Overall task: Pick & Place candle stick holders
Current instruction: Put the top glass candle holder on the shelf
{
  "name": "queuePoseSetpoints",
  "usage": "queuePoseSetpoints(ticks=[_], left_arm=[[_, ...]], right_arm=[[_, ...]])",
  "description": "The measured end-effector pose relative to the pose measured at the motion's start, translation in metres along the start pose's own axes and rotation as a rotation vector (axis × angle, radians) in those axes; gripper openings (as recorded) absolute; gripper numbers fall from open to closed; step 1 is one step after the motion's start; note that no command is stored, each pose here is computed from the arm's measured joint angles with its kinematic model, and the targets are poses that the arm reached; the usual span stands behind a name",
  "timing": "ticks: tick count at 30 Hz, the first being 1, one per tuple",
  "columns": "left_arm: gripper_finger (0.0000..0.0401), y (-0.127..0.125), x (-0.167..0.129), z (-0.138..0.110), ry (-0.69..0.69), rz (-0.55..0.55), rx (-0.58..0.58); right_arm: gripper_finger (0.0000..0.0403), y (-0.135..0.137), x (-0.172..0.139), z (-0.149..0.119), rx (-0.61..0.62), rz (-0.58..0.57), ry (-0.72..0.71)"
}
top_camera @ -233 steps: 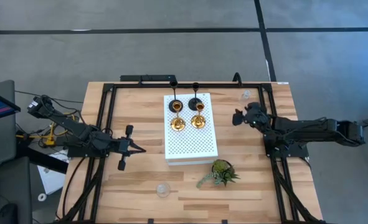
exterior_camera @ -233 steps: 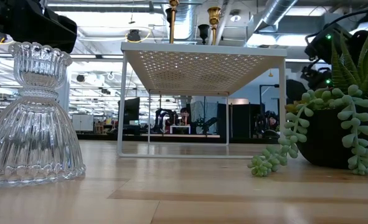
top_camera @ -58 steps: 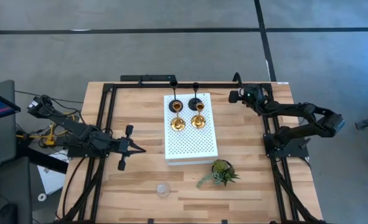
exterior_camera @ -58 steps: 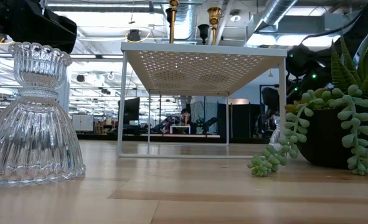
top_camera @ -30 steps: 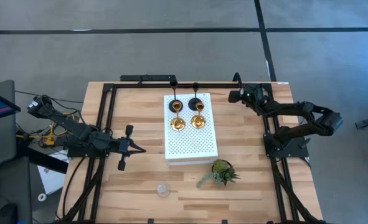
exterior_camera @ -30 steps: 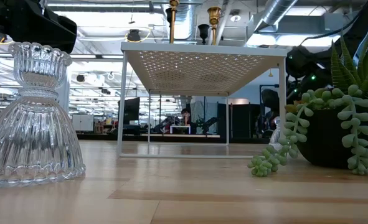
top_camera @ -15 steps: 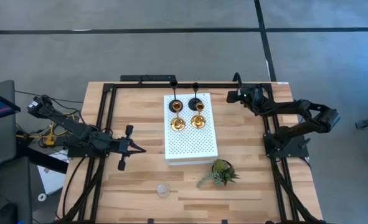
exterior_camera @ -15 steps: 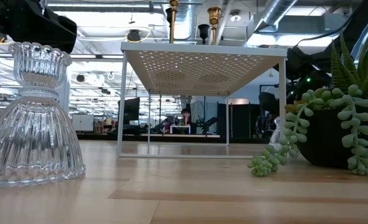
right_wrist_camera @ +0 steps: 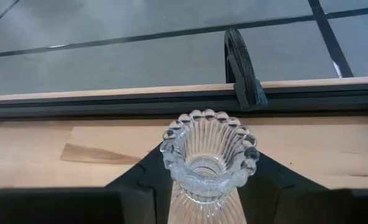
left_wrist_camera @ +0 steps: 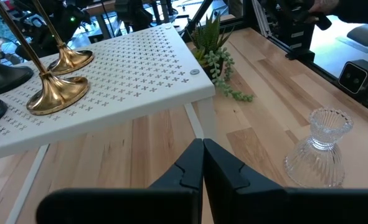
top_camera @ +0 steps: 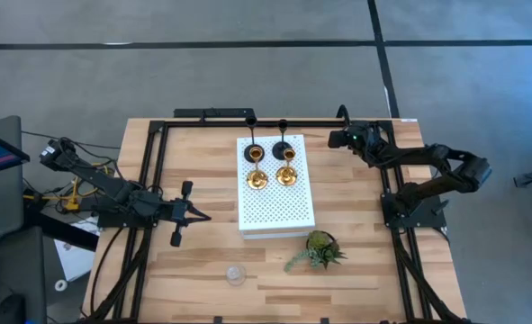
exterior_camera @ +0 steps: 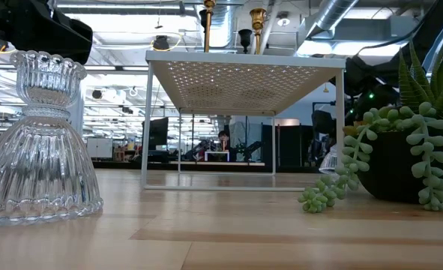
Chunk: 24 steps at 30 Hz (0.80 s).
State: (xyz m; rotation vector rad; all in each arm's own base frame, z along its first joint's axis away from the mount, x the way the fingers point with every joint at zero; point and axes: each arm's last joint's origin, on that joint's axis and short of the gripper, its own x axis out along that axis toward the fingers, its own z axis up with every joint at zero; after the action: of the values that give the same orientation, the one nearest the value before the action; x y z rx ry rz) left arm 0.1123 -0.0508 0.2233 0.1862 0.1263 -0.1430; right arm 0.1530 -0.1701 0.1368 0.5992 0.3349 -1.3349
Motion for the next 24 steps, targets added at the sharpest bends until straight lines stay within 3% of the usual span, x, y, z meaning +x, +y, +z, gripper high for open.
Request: queuePoseSetpoints(ticks=[9,24], left_arm=[[0.0010,0.000,0.000,0.000,0.000,0.000,0.000],[0.0010,0.000,0.000,0.000,0.000,0.000,0.000]], right_arm=[[0.0132,0.004,-0.011,-0.006,-0.076,0.010,0.055],[0.0125,0.001,-0.076,0.010,-0.125,0.140,0.014]])
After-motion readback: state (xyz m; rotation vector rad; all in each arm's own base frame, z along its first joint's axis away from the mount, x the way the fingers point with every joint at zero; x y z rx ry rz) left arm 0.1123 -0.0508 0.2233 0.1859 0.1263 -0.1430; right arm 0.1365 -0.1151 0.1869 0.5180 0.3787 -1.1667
